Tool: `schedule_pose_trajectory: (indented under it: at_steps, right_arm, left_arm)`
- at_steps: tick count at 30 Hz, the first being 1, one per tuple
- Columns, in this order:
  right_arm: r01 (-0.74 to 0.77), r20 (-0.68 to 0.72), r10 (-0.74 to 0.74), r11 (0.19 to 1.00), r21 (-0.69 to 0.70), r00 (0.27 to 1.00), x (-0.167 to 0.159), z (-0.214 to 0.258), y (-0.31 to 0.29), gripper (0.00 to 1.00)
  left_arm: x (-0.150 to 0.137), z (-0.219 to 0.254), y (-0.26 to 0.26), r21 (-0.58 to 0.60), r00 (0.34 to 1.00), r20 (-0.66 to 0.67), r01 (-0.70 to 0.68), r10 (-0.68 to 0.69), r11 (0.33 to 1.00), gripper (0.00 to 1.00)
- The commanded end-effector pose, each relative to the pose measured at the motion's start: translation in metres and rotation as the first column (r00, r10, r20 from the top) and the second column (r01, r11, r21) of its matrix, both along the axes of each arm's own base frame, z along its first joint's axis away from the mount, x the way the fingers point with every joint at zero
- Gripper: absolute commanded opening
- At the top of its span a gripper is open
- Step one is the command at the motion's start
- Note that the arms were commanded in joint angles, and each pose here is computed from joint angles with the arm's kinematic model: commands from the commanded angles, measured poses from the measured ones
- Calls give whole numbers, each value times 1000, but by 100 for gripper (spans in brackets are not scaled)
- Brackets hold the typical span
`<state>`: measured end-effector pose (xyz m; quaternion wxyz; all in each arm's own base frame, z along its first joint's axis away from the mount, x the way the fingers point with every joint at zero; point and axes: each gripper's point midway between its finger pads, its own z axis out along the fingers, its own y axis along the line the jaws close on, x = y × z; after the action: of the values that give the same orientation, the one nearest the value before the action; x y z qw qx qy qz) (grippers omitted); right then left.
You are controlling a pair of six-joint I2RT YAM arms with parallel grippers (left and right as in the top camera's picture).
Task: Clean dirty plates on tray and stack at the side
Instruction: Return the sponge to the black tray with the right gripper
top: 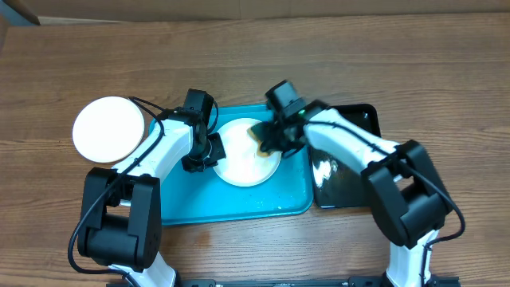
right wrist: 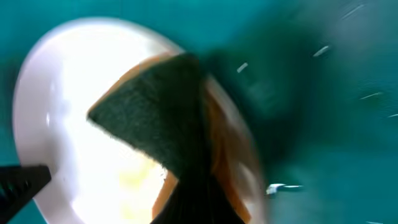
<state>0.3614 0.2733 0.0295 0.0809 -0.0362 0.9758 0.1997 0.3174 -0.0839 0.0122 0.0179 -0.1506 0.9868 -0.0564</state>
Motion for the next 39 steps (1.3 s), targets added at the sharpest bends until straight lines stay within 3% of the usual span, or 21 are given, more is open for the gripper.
schedule_pose_trajectory:
  at_steps: [1, 6, 9, 14, 17, 22, 30, 31, 34, 39]
  right_arm:
    - [-49, 166, 31, 993, 108, 986, 27, 80, 6, 4]
    - [-38, 240, 9, 992, 117, 971, 33, 136, -27, 4]
    - [-16, 256, 8, 999, 29, 967, 32, 144, -68, 4]
    - [82, 136, -49, 963, -257, 990, 15, 112, -159, 4]
    - [129, 71, -111, 926, -355, 991, 2, 90, -197, 4]
    - [176, 44, -172, 912, -371, 984, -5, 53, -222, 4]
    - [219, 116, -189, 906, -363, 975, 0, 13, -230, 4]
    - [225, 127, -191, 901, -372, 973, 0, 10, -232, 5]
    - [239, 157, -193, 897, -372, 969, 4, 5, -233, 21]
    - [242, 164, -193, 897, -369, 967, 5, 5, -233, 35]
  left_arm:
    - [0, 2, 2, 24, 1000, 6, 27, -27, 999, 4]
    - [0, 2, 2, 24, 1000, 6, 27, -27, 999, 4]
    - [0, 2, 2, 24, 1000, 6, 27, -27, 999, 4]
    - [0, 2, 2, 24, 1000, 7, 27, -27, 999, 4]
    - [0, 2, 2, 24, 1000, 7, 27, -27, 999, 4]
    - [0, 2, 2, 23, 1000, 7, 27, -27, 999, 4]
    - [0, 2, 2, 24, 1000, 7, 28, -28, 999, 6]
    - [0, 2, 2, 24, 1000, 7, 27, -28, 999, 8]
    - [1, 2, 2, 22, 1000, 11, 27, -28, 999, 11]
    - [1, 2, 2, 22, 1000, 10, 27, -28, 999, 22]
